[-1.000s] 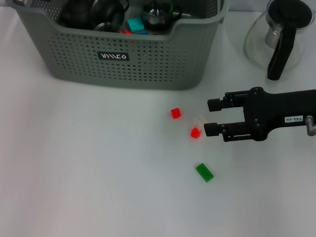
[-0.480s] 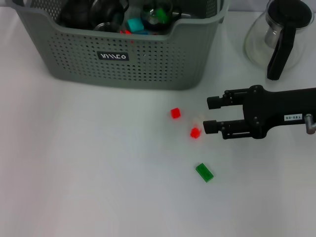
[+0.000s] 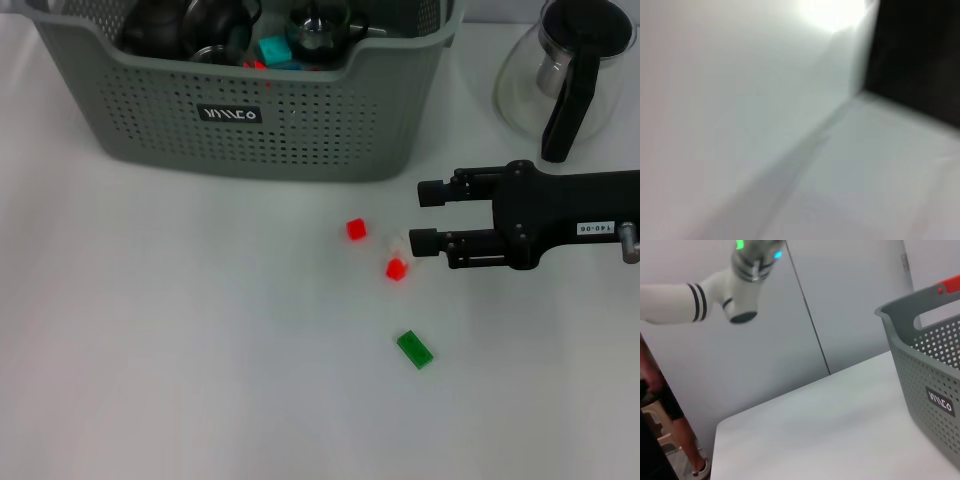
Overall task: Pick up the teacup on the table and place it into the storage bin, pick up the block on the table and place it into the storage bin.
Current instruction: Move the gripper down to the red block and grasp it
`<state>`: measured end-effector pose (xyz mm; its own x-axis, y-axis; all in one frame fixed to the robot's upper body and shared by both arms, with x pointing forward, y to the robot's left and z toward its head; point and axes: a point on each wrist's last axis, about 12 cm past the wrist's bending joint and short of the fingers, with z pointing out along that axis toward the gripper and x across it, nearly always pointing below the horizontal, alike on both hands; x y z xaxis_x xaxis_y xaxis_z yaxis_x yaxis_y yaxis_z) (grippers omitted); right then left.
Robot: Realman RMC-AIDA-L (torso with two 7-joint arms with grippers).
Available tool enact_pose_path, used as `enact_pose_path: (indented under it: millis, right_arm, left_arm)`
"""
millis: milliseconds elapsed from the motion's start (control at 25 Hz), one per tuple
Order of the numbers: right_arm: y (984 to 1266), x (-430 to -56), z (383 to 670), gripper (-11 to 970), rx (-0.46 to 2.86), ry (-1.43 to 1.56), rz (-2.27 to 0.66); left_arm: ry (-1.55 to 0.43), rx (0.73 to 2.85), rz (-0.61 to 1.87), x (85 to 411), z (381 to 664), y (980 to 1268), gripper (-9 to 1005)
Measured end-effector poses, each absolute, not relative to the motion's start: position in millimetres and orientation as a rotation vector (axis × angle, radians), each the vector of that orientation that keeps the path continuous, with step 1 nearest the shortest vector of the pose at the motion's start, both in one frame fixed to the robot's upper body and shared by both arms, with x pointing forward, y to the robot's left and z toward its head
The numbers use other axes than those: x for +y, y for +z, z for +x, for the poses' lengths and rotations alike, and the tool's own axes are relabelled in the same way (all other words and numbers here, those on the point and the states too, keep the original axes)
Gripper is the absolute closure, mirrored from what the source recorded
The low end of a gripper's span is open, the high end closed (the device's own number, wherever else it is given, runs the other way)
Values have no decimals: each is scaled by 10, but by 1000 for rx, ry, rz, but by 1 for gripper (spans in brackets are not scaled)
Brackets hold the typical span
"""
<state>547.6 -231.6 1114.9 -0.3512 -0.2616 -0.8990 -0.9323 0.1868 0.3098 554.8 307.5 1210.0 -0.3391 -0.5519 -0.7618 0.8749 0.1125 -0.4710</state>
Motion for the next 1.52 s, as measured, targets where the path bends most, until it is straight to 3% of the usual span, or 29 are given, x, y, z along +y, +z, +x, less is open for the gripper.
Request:
enact_pose_path:
  millis: [160, 400, 520, 680, 1000, 1240, 1520]
  right_arm:
    - [11142, -2304, 5476, 246, 1750, 1197, -1129]
    - [11135, -2323, 5471, 246, 1761, 1199, -1126]
    - [11124, -2353, 5453, 246, 1791, 1200, -1155]
    - [11208, -2430, 5472, 245, 1879, 1150, -1220]
    - [11739, -2380, 5616, 245, 2093, 901, -1415]
    - [12041, -1981, 5736, 245, 2157, 729, -1607]
    - [11956, -1325, 5783, 245, 2171, 422, -1916]
  left_arm:
    - [-1488, 1270, 485, 3107, 5232, 11803, 150]
    - [-1307, 1555, 682, 3060, 4883, 11205, 152]
    - [-1279, 1599, 733, 3043, 4754, 11053, 153]
    - [-1286, 1632, 726, 3038, 4656, 10964, 154]
    - [-1295, 1754, 754, 3031, 4560, 10813, 155]
    - [-1312, 1765, 731, 3002, 4503, 10759, 156]
    - [-1322, 1764, 705, 2990, 4470, 10728, 156]
